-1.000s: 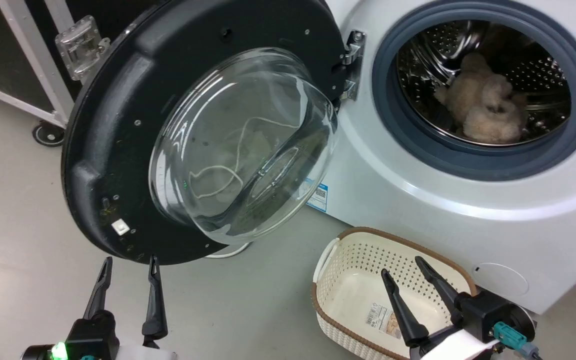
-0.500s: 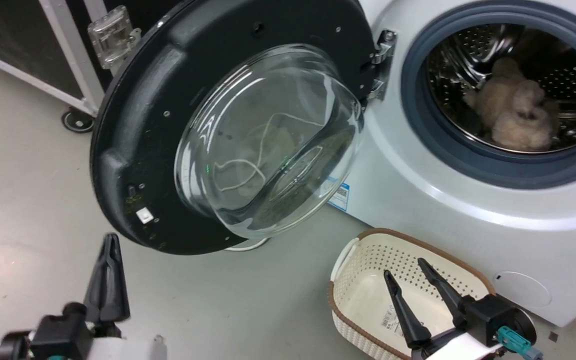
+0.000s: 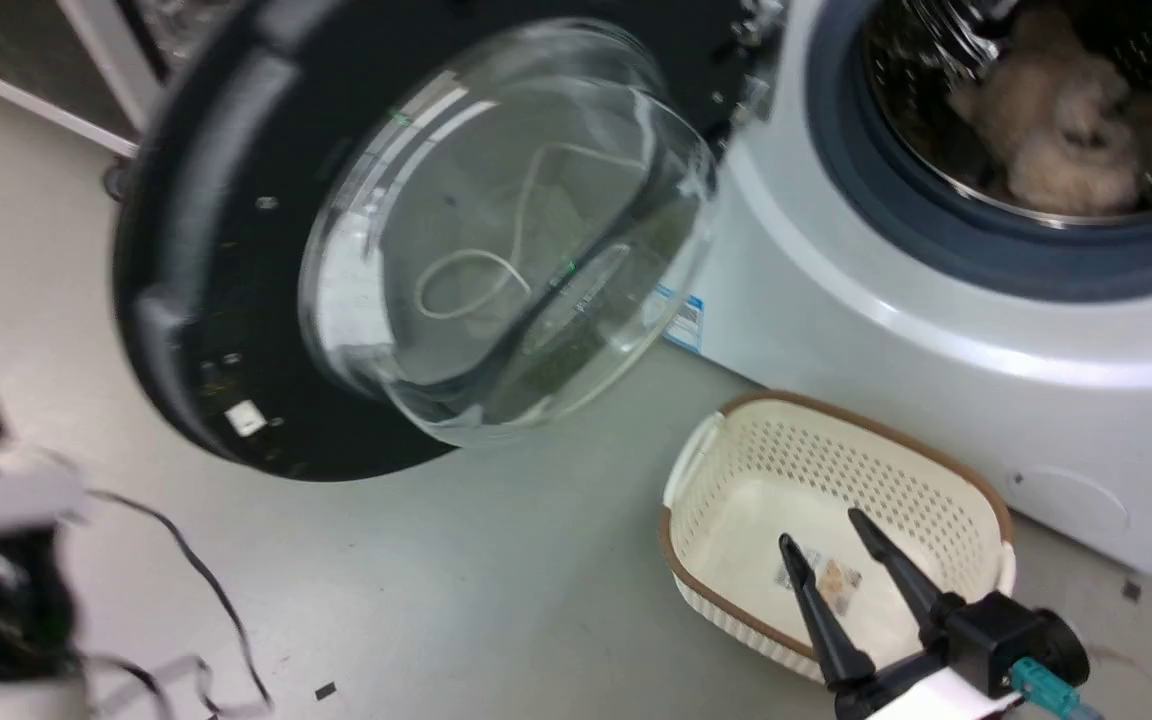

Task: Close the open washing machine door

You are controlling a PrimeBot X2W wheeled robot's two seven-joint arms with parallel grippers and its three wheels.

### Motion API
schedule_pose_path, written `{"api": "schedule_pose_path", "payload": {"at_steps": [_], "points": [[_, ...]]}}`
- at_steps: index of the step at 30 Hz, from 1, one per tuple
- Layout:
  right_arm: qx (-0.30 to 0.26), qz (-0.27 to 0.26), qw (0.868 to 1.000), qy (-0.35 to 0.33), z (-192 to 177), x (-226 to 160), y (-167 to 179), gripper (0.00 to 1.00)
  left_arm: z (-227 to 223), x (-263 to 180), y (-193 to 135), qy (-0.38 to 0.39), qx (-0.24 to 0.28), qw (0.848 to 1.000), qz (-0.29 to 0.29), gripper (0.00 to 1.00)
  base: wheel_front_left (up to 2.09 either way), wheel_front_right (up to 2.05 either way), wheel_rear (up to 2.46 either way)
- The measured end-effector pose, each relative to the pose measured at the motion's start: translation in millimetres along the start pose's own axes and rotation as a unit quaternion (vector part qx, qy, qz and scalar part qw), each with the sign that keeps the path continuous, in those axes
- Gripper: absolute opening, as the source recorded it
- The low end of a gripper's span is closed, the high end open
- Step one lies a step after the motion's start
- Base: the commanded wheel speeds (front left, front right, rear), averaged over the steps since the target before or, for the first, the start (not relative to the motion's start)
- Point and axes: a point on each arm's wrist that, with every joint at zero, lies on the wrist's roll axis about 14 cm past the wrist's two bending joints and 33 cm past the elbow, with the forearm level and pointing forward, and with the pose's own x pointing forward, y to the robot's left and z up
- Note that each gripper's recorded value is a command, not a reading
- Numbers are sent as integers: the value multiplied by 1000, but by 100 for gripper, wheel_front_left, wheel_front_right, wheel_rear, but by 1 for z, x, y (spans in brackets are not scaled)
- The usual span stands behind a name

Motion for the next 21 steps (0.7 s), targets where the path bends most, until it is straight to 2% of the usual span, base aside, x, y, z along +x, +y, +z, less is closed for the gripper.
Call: {"api": "schedule_pose_path", "payload": {"at_steps": [1,2,3,4,6,8,9,10,12,13,14,15,16,17,18,19,21], "points": [[0,0,1000,0,0,0,0,100,0,0,0,0,0,1000,0,0,0,0,0],[0,-10,1000,-1,-1,-1,-10,100,-7,20,7,24,-41,999,11,0,0,0,0],[0,-10,1000,-1,-1,-1,-10,100,-7,20,7,24,-41,999,11,0,0,0,0],[3,-23,1000,1,-3,-3,-20,100,-23,33,14,62,-86,994,26,0,0,0,0],[4,-30,1000,2,-5,-5,-25,100,-32,38,16,83,-104,991,32,0,0,0,0],[6,-42,999,4,-7,-7,-34,100,-51,46,20,123,-144,981,46,0,0,0,0],[6,-49,999,8,-10,-10,-41,100,-68,52,22,163,-186,967,60,0,0,0,0],[6,-49,999,8,-10,-10,-41,100,-68,52,22,163,-186,967,60,0,0,0,0],[5,-59,998,13,-14,-13,-50,100,-99,56,19,234,-256,935,75,0,0,0,0],[6,-61,998,13,-14,-14,-52,100,-104,55,17,250,-272,926,77,0,0,0,0],[8,-64,998,13,-14,-14,-54,100,-115,51,13,284,-298,908,73,0,0,0,0],[8,-64,998,13,-14,-14,-54,100,-115,51,13,284,-298,908,73,0,0,0,0],[8,-65,998,12,-14,-13,-55,100,-122,47,9,312,-317,893,65,0,0,0,0],[8,-65,998,12,-14,-13,-55,100,-122,47,9,312,-317,893,65,0,0,0,0],[7,-66,998,11,-13,-14,-55,100,-123,44,1,334,-333,881,48,0,0,0,0],[7,-66,998,11,-13,-14,-55,100,-123,44,1,334,-333,881,48,0,0,0,0],[5,-67,998,9,-11,-14,-56,100,-122,38,-8,357,-355,864,26,0,0,0,0]]}}
